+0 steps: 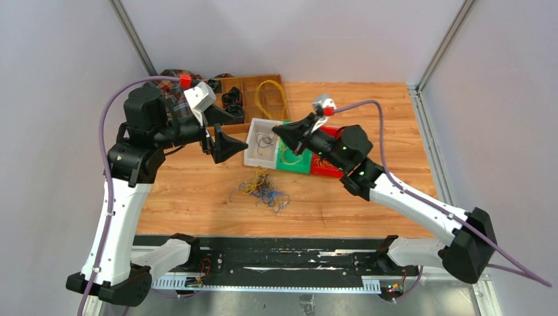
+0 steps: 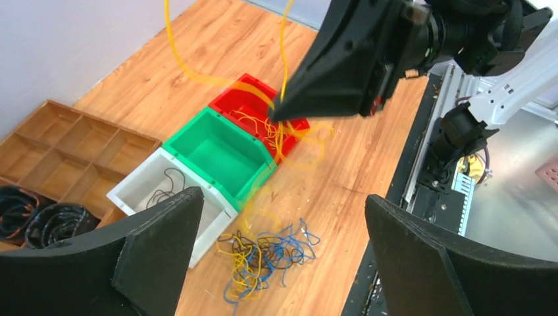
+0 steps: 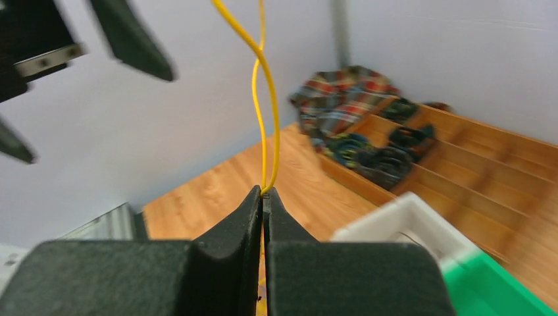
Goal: Untangle the cables
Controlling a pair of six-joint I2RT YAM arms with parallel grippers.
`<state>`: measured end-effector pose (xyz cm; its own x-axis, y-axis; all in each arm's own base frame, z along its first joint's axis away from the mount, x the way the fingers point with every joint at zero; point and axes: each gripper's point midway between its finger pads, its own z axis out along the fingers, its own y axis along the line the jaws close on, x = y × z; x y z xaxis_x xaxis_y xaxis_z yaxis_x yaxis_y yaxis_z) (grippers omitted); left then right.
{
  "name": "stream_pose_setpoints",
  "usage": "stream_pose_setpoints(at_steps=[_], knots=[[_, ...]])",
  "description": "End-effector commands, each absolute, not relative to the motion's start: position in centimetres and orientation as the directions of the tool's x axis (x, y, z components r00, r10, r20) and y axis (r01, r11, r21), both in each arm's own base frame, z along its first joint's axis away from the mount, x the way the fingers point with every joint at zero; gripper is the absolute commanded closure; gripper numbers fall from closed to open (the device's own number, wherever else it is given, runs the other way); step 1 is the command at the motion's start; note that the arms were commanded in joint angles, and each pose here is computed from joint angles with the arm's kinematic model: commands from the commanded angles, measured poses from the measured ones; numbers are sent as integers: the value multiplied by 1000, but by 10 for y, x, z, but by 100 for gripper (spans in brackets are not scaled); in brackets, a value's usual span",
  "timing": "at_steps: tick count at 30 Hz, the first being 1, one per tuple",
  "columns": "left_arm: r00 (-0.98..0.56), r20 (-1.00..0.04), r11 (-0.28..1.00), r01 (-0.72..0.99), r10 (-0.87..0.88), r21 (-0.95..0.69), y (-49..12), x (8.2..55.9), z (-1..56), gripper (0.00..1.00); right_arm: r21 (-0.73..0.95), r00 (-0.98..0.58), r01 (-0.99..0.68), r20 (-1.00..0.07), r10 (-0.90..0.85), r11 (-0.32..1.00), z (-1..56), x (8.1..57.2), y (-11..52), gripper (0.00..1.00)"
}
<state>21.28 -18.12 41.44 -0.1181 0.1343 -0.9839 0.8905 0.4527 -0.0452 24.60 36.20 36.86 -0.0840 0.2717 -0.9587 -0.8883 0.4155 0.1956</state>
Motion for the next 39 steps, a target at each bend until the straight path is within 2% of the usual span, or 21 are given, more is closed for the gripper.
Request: stream_pose_setpoints(at_steps=[1,5,8,17,26,39], knots=[[-114,-986,462,885,122,-45,-186,215,418,2,238,-54,-764,-950,308,600,369,281,301,99],[-121,-982,515,857,146,-29,-178,220,407,2,183,-8,-602,-975,223,777,346,315,247,99],[-134,-975,573,819,176,-10,-169,229,393,2,161,-7,-482,-984,180,861,325,340,211,99],[-145,-962,605,796,230,24,-158,227,378,2,19,-59,-146,-998,10,989,268,386,141,99],[-144,-962,604,796,233,27,-158,224,375,2,13,-147,-83,-989,1,996,234,402,139,100],[-135,-952,617,784,274,66,-151,224,371,2,72,-190,-17,-979,68,997,205,464,166,100]])
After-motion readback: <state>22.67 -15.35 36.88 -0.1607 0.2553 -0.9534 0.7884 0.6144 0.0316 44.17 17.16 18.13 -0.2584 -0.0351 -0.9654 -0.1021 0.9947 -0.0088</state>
